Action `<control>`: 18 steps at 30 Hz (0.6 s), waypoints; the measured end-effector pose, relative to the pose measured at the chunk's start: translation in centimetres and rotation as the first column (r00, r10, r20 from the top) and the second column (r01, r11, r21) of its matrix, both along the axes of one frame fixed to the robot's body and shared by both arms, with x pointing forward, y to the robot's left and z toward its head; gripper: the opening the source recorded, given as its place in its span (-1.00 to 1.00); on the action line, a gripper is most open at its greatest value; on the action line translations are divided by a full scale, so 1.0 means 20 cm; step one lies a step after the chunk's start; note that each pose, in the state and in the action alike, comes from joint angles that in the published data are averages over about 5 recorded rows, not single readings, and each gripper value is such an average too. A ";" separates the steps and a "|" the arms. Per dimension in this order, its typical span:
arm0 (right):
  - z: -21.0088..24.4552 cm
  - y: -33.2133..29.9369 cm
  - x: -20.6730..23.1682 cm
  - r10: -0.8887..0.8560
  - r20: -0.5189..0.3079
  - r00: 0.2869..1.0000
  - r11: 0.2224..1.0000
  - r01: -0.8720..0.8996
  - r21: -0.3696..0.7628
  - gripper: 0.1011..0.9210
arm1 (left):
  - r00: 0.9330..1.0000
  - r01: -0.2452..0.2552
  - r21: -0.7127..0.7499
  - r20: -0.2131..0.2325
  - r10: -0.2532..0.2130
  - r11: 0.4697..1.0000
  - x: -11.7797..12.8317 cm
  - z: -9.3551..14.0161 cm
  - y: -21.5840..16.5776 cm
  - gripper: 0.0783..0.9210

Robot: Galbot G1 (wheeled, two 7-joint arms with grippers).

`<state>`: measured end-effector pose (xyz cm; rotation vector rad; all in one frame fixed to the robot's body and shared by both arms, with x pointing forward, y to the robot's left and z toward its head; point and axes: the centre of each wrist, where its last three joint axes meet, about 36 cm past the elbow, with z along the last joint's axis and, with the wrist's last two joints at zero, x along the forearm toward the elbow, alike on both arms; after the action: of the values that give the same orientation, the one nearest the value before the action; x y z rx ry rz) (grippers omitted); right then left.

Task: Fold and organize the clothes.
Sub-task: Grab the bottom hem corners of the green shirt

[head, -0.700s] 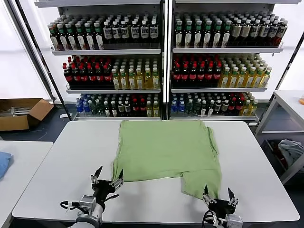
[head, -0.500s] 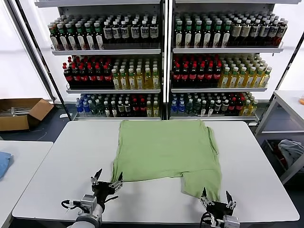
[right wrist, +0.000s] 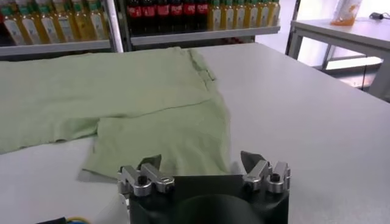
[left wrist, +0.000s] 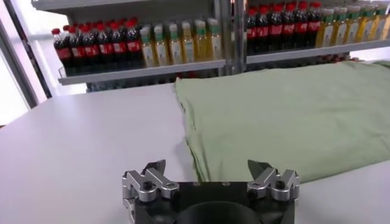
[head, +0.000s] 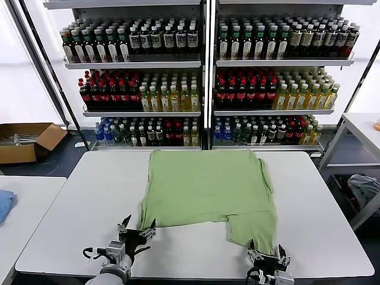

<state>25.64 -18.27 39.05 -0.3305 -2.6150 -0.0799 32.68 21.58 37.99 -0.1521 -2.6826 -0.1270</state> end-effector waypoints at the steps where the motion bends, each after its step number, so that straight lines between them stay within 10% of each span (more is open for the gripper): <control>1: 0.00 0.00 0.00 0.000 0.000 1.000 1.000 0.000 0.000 0.68 | 1.000 0.000 -0.001 -0.006 0.000 1.000 0.00 -0.01 0.00 0.73; 18: -0.02 0.00 0.00 0.008 0.002 1.000 1.000 -0.008 0.004 -0.48 | 0.997 0.008 -0.027 -0.073 -0.010 1.000 -0.03 -0.08 -0.02 -0.39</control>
<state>25.61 -18.33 38.75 -0.3181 -2.6179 -0.0826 32.04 21.19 36.44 -0.1744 -2.6114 -0.0863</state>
